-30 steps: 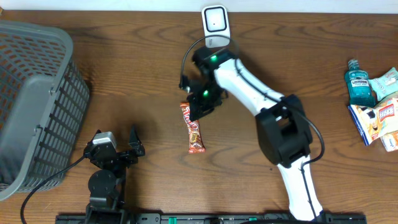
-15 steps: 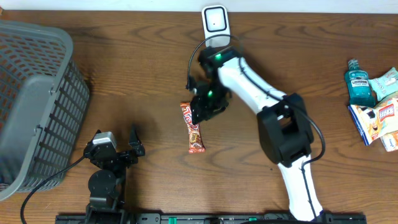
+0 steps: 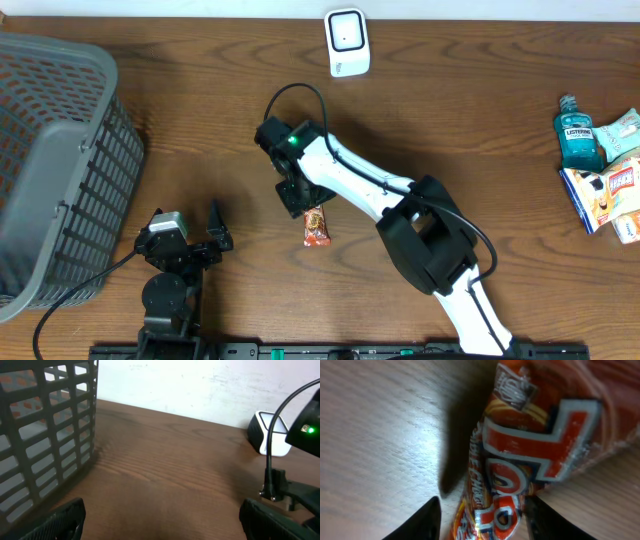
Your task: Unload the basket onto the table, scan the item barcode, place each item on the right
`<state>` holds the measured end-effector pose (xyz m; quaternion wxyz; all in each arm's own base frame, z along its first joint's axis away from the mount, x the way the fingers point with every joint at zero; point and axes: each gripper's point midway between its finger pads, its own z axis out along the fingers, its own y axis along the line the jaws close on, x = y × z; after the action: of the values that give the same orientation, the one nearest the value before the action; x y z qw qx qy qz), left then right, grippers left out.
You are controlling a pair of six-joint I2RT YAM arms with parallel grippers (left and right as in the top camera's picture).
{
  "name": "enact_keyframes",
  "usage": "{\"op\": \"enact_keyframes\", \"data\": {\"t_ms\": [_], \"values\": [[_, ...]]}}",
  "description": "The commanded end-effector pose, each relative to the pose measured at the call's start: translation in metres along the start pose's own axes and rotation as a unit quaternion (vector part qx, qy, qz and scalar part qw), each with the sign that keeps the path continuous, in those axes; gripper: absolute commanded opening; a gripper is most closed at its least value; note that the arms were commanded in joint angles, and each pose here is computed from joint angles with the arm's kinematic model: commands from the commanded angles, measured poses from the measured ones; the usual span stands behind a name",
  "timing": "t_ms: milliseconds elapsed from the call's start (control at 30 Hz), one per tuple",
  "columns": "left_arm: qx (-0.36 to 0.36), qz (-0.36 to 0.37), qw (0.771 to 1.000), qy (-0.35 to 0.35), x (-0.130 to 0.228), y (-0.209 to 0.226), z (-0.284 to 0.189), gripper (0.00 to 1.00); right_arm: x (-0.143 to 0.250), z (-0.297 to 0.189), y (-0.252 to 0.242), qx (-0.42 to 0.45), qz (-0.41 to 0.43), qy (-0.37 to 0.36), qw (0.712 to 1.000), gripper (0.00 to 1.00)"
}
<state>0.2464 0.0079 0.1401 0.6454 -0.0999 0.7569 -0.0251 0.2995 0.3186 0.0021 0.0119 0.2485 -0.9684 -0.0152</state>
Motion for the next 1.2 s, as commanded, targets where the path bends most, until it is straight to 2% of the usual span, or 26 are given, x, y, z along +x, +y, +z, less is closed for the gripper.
{"op": "enact_keyframes", "data": {"t_ms": [0,67,167,200,467,667,833,967,1167], "values": [[-0.016,0.001,1.000,0.024,0.017,0.007,0.001,0.98,0.013,0.019,-0.015,0.039,0.031,0.010,0.999,0.41],[-0.016,0.001,1.000,0.025,0.017,0.007,0.001,0.98,0.018,0.025,-0.018,0.041,0.042,0.015,0.998,0.28],[-0.016,0.001,1.000,0.025,0.017,0.007,0.001,0.98,0.024,0.032,-0.023,0.043,0.057,0.023,0.997,0.04],[-0.016,0.001,1.000,0.024,0.017,0.007,0.001,0.98,0.025,0.032,-0.024,0.041,0.058,0.026,0.997,0.01],[-0.016,0.001,1.000,0.025,0.017,0.007,0.001,0.98,0.024,0.031,-0.020,-0.009,0.053,0.039,0.998,0.01],[-0.016,0.001,1.000,0.025,0.017,0.007,0.001,0.98,0.010,0.005,0.000,-0.138,0.039,0.035,0.989,0.01],[-0.016,0.001,1.000,0.025,0.017,0.007,0.001,0.98,0.002,-0.029,-0.002,-0.229,0.012,0.012,0.973,0.01],[-0.016,0.001,1.000,0.024,0.017,0.007,0.001,0.98,-0.002,-0.068,0.001,-0.340,-0.041,-0.024,0.939,0.01],[-0.016,0.001,1.000,0.025,0.017,0.007,0.001,0.98,-0.006,-0.127,0.008,-0.519,-0.080,-0.082,0.847,0.01]]}}
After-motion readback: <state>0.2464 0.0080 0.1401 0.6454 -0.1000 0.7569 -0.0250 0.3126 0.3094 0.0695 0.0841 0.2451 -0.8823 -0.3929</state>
